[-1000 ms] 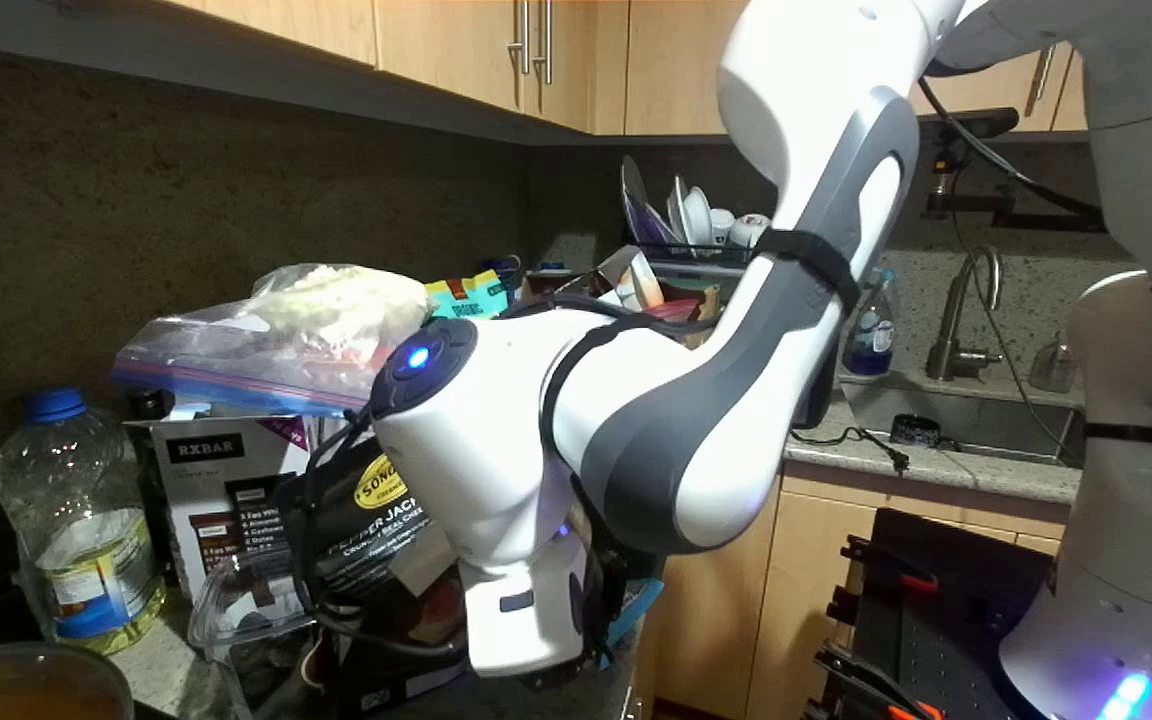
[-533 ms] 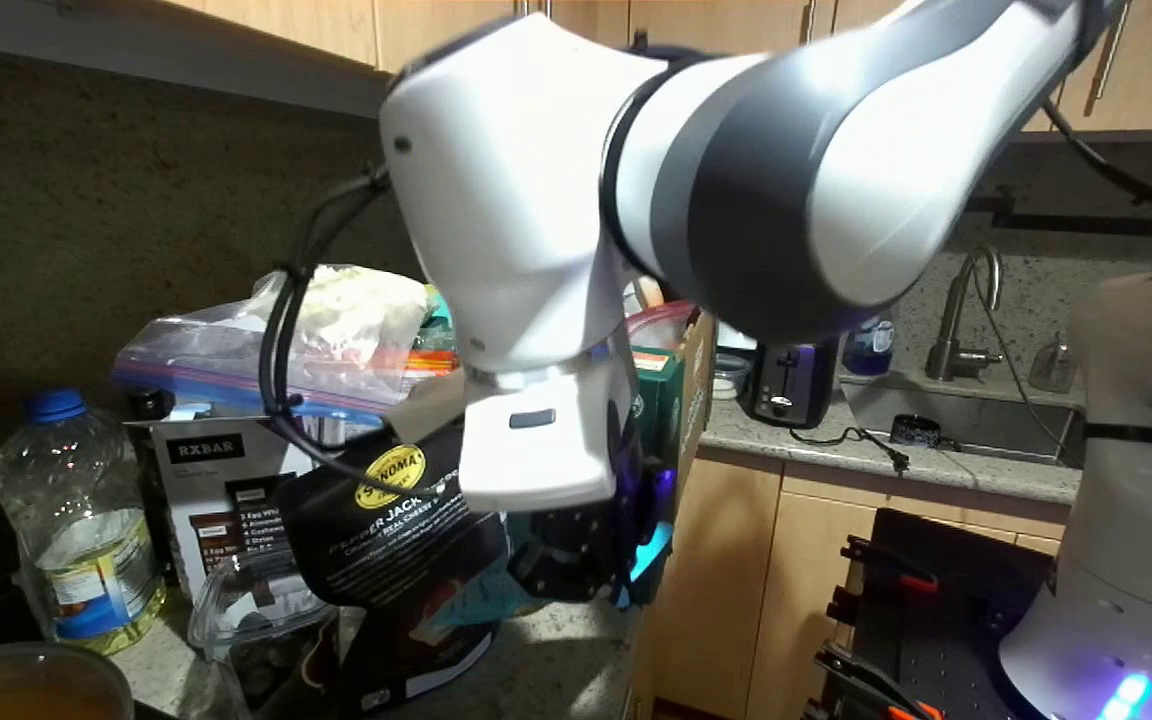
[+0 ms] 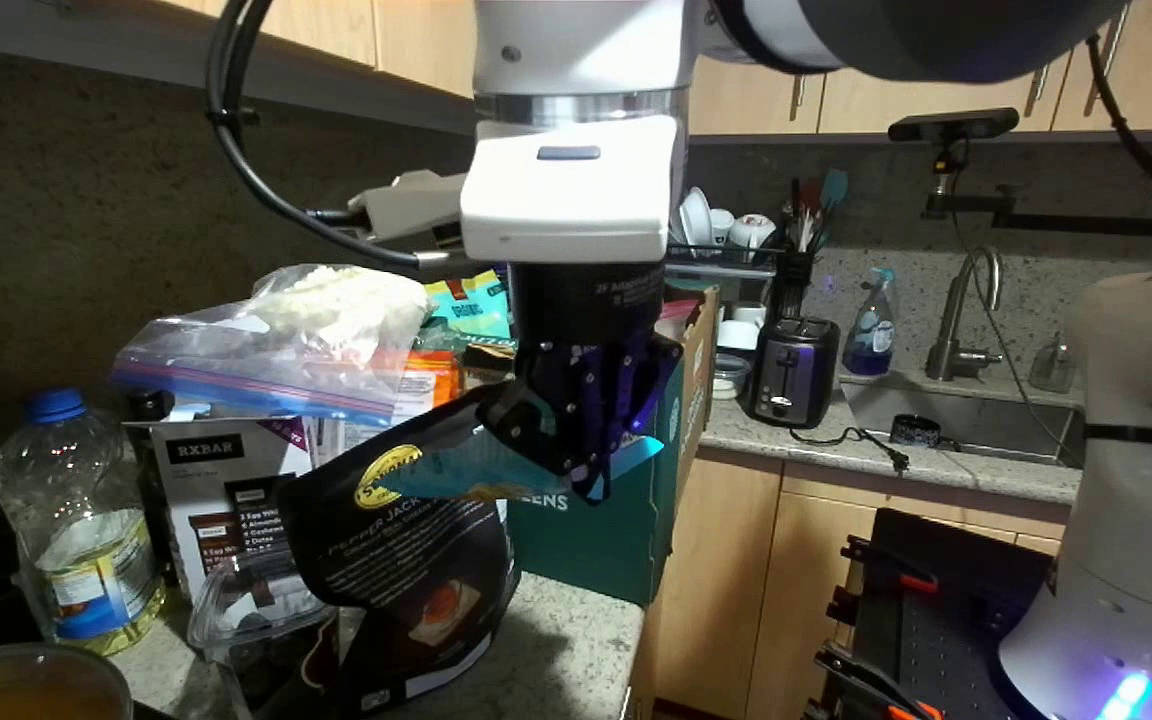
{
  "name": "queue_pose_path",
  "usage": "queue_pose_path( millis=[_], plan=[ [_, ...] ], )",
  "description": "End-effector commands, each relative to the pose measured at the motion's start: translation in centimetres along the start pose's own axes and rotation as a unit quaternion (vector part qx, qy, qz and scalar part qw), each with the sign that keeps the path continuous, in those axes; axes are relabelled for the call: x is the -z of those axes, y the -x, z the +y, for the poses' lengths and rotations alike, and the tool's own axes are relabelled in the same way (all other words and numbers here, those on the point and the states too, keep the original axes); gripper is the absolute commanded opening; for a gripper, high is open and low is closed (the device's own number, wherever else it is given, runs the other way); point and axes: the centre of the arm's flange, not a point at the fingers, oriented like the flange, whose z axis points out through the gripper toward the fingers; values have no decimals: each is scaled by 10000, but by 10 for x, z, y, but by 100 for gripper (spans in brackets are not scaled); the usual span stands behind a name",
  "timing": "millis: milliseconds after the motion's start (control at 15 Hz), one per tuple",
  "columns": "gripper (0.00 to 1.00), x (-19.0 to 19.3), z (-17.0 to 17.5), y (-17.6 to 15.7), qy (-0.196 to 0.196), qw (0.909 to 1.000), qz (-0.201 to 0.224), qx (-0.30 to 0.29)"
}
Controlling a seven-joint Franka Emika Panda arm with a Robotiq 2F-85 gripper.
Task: Take out two products out of the box and put them on the counter
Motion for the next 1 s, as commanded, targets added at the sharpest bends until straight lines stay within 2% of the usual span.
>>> queue_pose_path(
  millis=[0,267,600,933],
  plan=[
    [0,15,17,3,243,9996,-175,-11],
    [0,28,32,10,681,9968,-414,-73],
    [0,48,48,19,1296,9874,-886,-211],
    [0,54,66,43,1505,9789,-1367,-201]
  ],
)
